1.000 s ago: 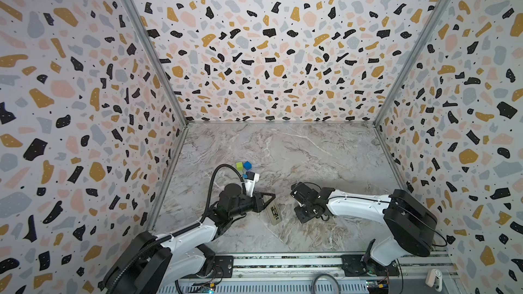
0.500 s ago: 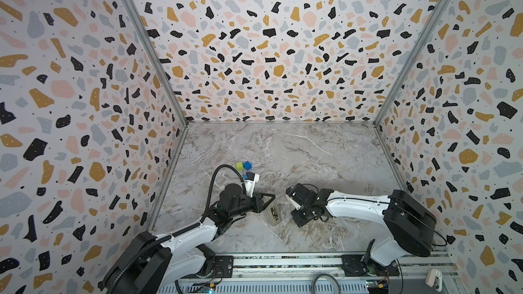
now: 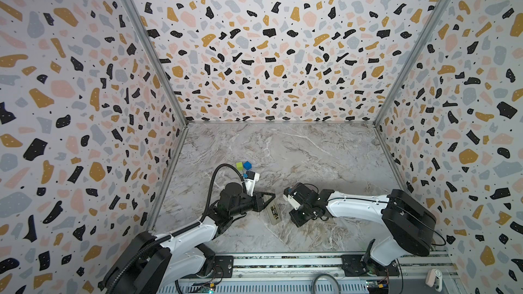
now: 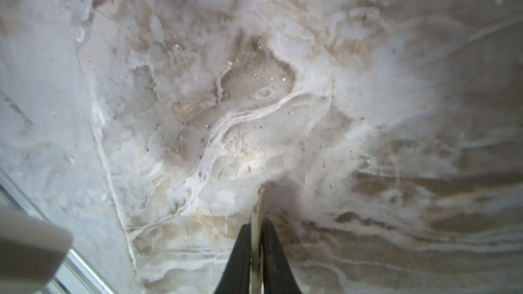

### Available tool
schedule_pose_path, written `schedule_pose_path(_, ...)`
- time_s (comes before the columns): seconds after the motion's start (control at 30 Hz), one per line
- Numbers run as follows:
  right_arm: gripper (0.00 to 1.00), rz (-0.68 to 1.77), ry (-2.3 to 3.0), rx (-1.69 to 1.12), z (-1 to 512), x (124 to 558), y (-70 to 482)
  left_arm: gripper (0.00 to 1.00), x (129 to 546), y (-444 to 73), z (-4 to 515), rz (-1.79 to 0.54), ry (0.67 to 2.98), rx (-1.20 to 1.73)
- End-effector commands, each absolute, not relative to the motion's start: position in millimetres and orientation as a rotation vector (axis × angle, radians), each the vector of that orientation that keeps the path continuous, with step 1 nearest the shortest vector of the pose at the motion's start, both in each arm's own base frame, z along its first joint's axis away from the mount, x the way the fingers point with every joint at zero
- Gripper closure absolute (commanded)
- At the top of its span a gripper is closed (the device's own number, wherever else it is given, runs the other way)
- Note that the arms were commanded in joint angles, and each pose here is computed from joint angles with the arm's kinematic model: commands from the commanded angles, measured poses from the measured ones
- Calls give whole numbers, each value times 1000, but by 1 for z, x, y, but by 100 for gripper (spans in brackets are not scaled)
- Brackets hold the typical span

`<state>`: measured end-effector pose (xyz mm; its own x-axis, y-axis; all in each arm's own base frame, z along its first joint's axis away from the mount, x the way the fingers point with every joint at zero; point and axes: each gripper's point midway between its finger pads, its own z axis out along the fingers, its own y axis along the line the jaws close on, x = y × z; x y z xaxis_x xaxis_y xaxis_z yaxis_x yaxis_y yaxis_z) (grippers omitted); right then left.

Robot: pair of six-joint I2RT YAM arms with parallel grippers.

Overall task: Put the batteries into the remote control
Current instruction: 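Close the right gripper on the beige battery cover, then lift the beige cover with the right gripper and carry it toward the remote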

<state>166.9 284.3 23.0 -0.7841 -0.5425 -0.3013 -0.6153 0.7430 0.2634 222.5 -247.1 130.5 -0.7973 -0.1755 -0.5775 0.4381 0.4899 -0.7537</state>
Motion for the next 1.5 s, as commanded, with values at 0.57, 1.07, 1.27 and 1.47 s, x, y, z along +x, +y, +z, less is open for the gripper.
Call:
schedule_pose_path(0.57,66,264,2755,-900,14,179,246,100,233,-252,156,-1326,2043,224)
schedule_pose_path(1.07,44,214,2744,-930,23,173,247,100,233,-252,156,-1327,2039,216)
schedule_pose_path(1.27,48,183,2775,-922,19,166,243,100,231,-250,154,-1327,2037,215)
schedule_pose_path(1.47,54,178,2789,-930,16,162,244,100,231,-249,153,-1317,2039,217)
